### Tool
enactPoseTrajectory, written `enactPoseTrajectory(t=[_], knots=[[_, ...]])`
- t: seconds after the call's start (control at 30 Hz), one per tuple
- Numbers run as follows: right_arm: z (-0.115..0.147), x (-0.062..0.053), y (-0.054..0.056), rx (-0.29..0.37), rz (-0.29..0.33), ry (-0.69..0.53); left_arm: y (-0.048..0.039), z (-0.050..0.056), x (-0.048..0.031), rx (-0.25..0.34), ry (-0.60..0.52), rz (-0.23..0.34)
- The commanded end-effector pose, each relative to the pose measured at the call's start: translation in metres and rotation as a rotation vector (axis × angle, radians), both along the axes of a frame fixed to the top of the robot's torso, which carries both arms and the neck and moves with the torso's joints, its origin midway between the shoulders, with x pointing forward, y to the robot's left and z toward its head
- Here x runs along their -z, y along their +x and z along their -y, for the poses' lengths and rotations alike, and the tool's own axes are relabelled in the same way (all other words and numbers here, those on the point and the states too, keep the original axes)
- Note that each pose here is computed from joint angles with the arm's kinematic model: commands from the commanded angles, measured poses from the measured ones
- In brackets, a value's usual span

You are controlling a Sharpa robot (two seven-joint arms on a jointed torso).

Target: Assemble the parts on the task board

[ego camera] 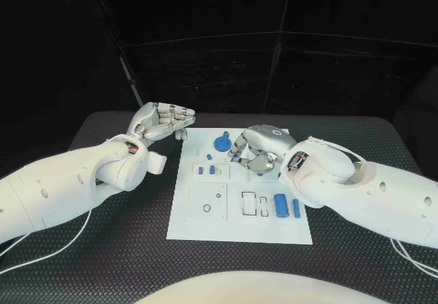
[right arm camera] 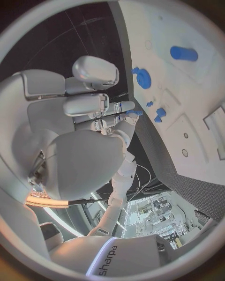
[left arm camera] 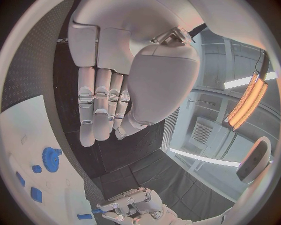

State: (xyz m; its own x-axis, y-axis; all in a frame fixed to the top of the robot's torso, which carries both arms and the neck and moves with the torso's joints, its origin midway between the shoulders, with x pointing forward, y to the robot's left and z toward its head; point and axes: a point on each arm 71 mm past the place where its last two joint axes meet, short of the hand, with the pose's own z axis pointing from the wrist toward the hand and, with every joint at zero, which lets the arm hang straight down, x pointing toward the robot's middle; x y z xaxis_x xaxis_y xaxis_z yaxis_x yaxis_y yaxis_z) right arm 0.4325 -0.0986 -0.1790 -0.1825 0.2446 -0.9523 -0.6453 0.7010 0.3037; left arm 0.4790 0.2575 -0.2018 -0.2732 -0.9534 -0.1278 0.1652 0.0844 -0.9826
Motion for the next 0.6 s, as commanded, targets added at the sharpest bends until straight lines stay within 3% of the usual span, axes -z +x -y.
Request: enactPoseTrajectory(t=[0.03, 0.37, 0.6], knots=[[-0.008, 0.008, -0.004, -0.045, -0.033, 0.023, -0.0005, 0.005, -0.0013, 0.02, -0.012, -0.004], [-0.031, 0.049, -0.021, -0.12, -0.108, -0.043, 0.0009, 0.019, -0.0001, 0.046, -0.026, -0.012], [-0.04, 0.063, -0.025, -0.137, -0.118, -0.088, 0.0015, 0.023, 0.0003, 0.054, -0.03, -0.013]])
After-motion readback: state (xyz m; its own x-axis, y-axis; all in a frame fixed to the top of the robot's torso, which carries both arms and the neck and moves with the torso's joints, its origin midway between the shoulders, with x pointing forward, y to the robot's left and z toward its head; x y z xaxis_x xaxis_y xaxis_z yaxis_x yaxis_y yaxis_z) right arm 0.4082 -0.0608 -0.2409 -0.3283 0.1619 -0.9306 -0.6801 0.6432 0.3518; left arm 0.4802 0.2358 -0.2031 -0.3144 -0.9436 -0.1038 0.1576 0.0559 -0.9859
